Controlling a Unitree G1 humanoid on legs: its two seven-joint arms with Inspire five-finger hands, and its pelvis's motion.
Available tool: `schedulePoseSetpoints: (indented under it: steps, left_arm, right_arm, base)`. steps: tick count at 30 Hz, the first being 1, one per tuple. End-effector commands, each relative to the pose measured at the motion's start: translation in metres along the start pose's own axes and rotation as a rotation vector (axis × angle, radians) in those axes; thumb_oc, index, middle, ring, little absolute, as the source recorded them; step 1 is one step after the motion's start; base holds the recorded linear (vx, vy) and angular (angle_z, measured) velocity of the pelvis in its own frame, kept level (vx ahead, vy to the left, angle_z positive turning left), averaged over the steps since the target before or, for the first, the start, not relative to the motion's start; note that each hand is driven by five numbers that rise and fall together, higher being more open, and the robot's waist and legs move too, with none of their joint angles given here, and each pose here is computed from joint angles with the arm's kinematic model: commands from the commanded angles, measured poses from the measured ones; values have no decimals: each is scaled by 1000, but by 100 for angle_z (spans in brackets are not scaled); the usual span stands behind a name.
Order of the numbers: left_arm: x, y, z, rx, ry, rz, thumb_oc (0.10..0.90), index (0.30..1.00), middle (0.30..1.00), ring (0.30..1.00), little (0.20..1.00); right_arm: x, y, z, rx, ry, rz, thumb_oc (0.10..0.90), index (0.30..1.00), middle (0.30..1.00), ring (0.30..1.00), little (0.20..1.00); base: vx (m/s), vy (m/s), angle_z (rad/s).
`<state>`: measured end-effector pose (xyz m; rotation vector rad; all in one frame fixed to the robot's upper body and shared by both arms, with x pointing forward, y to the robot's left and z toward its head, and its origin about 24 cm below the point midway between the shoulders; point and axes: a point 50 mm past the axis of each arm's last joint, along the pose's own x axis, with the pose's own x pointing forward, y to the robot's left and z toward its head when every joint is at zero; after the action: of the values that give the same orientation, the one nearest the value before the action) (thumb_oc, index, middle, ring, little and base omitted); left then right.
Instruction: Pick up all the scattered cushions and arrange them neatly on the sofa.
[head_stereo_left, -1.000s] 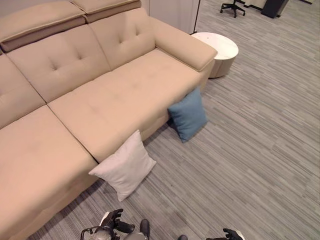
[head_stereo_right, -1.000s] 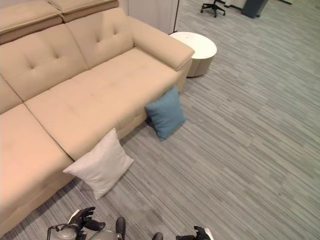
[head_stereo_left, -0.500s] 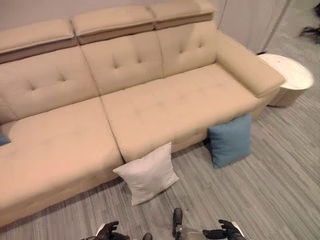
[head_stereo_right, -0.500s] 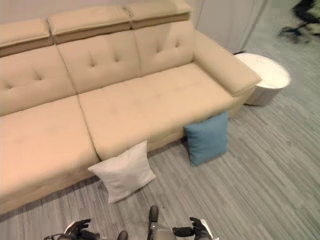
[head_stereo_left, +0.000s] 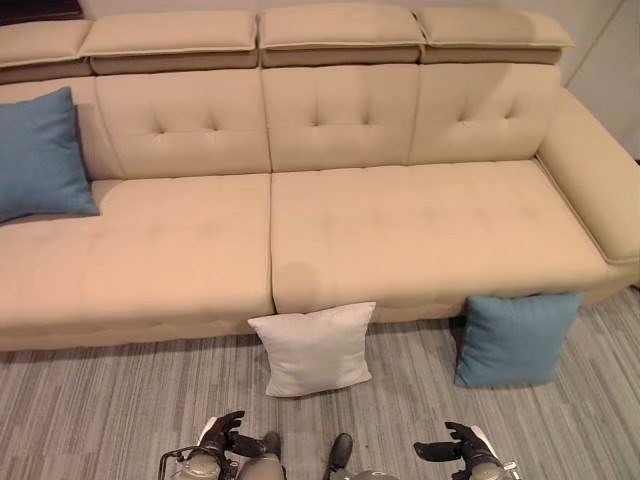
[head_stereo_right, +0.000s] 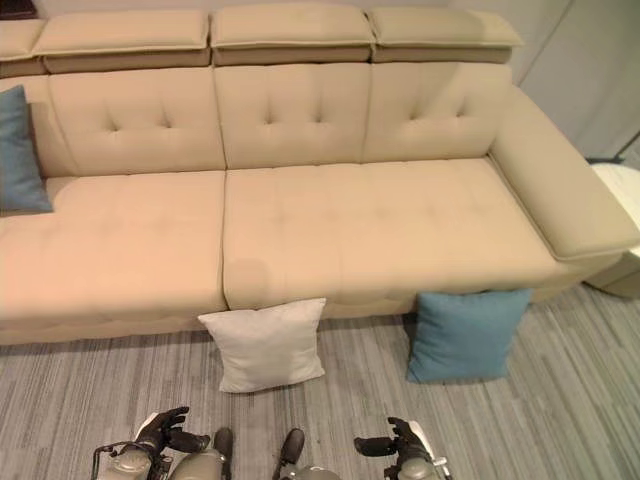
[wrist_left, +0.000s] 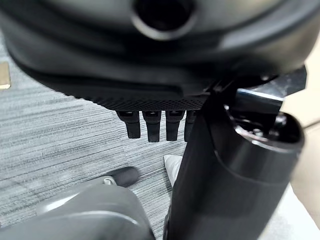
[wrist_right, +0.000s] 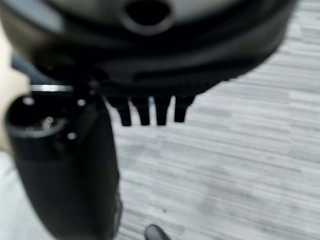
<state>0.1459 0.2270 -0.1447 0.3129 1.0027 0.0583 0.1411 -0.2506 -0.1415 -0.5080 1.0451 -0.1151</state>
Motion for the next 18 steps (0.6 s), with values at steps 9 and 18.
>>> schedulePoseSetpoints:
  steps: [9,18]
  left_arm:
    - [-6,19,-27,18,75,45,800,900,900,900,900]
    - [-5,32,-21,22,53,85,800,900,900,900,900]
  right_arm:
    - [-5,6,-15,-25,21,22,800,900,900,900,900]
    - [-1,1,3,-29,-44,14,800,900,900,900,900]
  base:
    - [145,144,-13]
    - [84,18,6]
